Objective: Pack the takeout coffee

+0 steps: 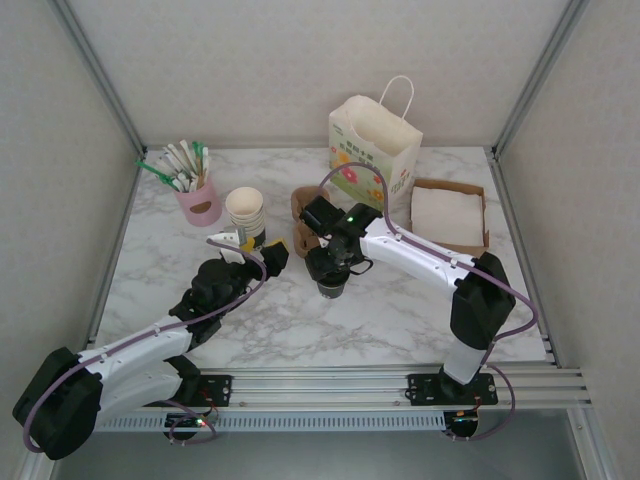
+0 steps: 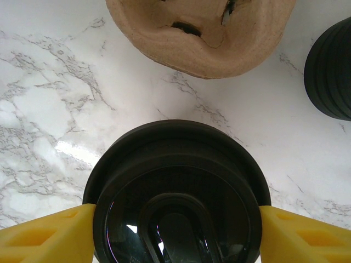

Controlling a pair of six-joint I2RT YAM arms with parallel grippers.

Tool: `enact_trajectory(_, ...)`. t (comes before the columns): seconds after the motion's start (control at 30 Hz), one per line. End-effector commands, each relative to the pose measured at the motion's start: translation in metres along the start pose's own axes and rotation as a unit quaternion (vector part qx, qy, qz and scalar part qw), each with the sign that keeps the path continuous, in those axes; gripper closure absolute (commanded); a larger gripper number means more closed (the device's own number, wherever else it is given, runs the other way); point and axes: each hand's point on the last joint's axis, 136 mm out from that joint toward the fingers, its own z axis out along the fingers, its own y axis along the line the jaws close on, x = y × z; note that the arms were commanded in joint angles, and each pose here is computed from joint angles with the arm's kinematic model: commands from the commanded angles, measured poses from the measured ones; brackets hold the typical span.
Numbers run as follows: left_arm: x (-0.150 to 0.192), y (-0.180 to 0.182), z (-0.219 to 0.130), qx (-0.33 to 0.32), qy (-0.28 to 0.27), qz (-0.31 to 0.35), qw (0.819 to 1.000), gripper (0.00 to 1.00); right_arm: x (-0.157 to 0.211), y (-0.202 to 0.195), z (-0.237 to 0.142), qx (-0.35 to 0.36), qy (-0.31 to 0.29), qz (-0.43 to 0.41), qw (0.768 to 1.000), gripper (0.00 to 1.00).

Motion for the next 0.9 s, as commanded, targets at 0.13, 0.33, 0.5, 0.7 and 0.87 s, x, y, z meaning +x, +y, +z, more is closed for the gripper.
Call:
enact_trajectory(0.13,-0.007,-0.006,0.001,0.007,-0.015,0.008,1.000,0.00,0.019,0.000,0.016,0.016,0.047,-0.010,0.999,0.29)
enact_trajectory(0.33,-0.007,-0.006,0.001,0.007,-0.014,0.008,1.000,0.00,0.025,0.000,0.022,0.024,0.061,-0.013,0.998,0.29)
enact_trajectory(0.5,-0.006,-0.006,0.002,0.007,-0.013,0.008,1.000,0.00,0.033,-0.001,0.030,0.038,0.078,-0.017,0.996,0.29)
enact_trajectory(0.7,-0.007,-0.006,0.002,0.007,-0.014,0.007,1.000,0.00,0.041,0.000,0.037,0.045,0.090,-0.018,0.995,0.29)
enact_trajectory(0.87,-0.007,-0.007,0.002,0.009,-0.014,0.007,1.000,0.00,0.049,-0.001,0.042,0.048,0.099,-0.015,0.994,0.29)
